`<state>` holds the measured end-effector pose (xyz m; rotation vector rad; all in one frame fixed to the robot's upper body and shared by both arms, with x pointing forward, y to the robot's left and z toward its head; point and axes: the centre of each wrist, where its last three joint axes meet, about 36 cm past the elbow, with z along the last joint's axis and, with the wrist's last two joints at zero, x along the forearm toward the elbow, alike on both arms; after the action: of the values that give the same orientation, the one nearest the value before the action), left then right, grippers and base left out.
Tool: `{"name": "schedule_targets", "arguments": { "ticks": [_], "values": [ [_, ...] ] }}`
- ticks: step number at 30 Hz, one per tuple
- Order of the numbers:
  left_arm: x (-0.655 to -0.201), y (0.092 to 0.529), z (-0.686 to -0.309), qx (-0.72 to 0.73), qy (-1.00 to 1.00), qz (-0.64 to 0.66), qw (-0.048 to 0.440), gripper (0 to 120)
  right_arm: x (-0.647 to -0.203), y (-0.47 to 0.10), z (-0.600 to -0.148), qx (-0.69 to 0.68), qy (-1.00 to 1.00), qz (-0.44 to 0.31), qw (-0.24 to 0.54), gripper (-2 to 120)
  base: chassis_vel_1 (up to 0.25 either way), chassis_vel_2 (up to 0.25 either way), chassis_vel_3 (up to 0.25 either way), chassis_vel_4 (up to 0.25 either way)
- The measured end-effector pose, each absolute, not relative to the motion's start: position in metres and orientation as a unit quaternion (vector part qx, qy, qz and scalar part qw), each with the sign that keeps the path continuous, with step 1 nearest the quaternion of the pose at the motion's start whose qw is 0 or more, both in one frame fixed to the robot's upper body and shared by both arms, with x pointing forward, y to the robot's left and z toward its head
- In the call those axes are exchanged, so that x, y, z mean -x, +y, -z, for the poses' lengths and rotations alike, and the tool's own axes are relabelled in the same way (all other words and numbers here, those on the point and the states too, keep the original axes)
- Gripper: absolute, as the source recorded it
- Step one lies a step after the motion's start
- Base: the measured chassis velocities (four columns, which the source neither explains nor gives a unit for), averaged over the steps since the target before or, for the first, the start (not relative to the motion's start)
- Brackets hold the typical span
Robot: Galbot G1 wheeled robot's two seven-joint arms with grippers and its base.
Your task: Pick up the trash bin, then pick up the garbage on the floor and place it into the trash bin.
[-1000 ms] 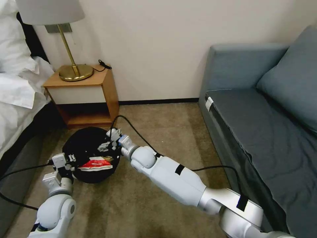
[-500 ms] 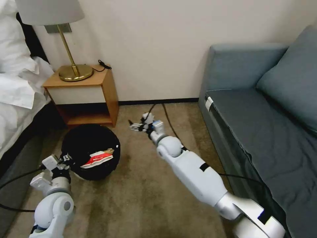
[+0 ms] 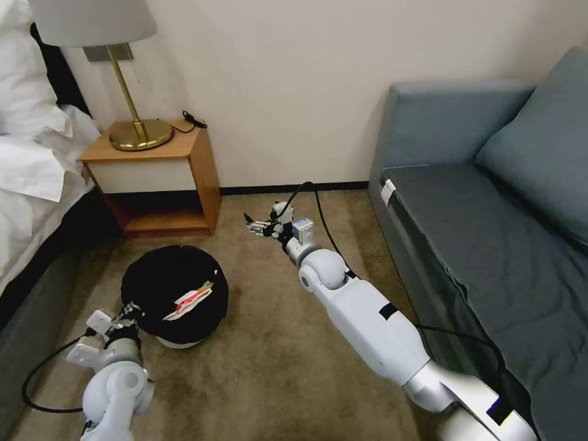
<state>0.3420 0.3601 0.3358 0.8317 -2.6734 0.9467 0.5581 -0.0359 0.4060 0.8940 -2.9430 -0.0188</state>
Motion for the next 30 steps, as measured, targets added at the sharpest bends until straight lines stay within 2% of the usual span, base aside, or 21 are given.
{"name": "schedule_targets", "arguments": {
  "ticks": [3,5,6,9,10,13,14,16,18,19,22,25,27,30],
  "values": [
    [-0.342,0.361,-0.338,-0.278,-0.904,-0.314,0.090,9,-0.558,-0.037,-0.405,-0.299,-0.954,0.008,0.032,100,0.000,0.000,0.000,0.000],
    [-0.343,0.361,-0.342,-0.275,-0.908,-0.304,0.086,18,-0.557,-0.038,-0.405,-0.305,-0.952,0.011,0.033,100,0.000,0.000,0.000,0.000],
    [-0.343,0.361,-0.342,-0.275,-0.908,-0.304,0.086,18,-0.557,-0.038,-0.405,-0.305,-0.952,0.011,0.033,100,0.000,0.000,0.000,0.000],
    [-0.339,0.360,-0.345,-0.273,-0.918,-0.277,0.083,33,-0.555,-0.037,-0.405,-0.307,-0.951,0.016,0.035,100,0.000,0.000,0.000,0.000],
    [-0.339,0.360,-0.345,-0.273,-0.918,-0.277,0.083,33,-0.555,-0.037,-0.405,-0.307,-0.951,0.016,0.035,100,0.000,0.000,0.000,0.000],
    [-0.332,0.359,-0.352,-0.269,-0.934,-0.226,0.064,49,-0.554,-0.038,-0.407,-0.300,-0.953,0.033,0.037,100,0.000,0.000,0.000,0.000],
    [-0.332,0.359,-0.352,-0.269,-0.934,-0.226,0.064,49,-0.554,-0.038,-0.407,-0.300,-0.953,0.033,0.037,100,0.000,0.000,0.000,0.000],
    [-0.329,0.357,-0.358,-0.263,-0.943,-0.197,0.050,55,-0.554,-0.041,-0.408,-0.294,-0.954,0.042,0.037,100,0.000,0.000,0.000,0.000],
    [-0.327,0.354,-0.371,-0.254,-0.953,-0.162,0.027,68,-0.550,-0.046,-0.407,-0.285,-0.956,0.059,0.040,100,0.000,0.000,0.000,0.000],
    [-0.327,0.354,-0.371,-0.254,-0.953,-0.162,0.027,68,-0.550,-0.046,-0.407,-0.285,-0.956,0.059,0.040,100,0.000,0.000,0.000,0.000],
    [-0.323,0.352,-0.380,-0.246,-0.960,-0.132,-0.001,79,-0.544,-0.055,-0.404,-0.275,-0.958,0.069,0.043,100,0.000,0.000,0.000,0.000],
    [-0.320,0.351,-0.383,-0.242,-0.962,-0.125,-0.012,82,-0.541,-0.058,-0.402,-0.272,-0.959,0.071,0.043,100,0.000,0.000,0.000,0.000],
    [-0.311,0.344,-0.397,-0.221,-0.969,-0.103,-0.048,97,-0.529,-0.071,-0.395,-0.258,-0.962,0.079,0.048,100,0.000,0.000,0.000,0.000],
    [-0.308,0.336,-0.409,-0.193,-0.975,-0.069,-0.082,100,-0.508,-0.086,-0.384,-0.236,-0.966,0.086,0.058,100,0.000,0.000,0.000,0.000]
  ]
}}
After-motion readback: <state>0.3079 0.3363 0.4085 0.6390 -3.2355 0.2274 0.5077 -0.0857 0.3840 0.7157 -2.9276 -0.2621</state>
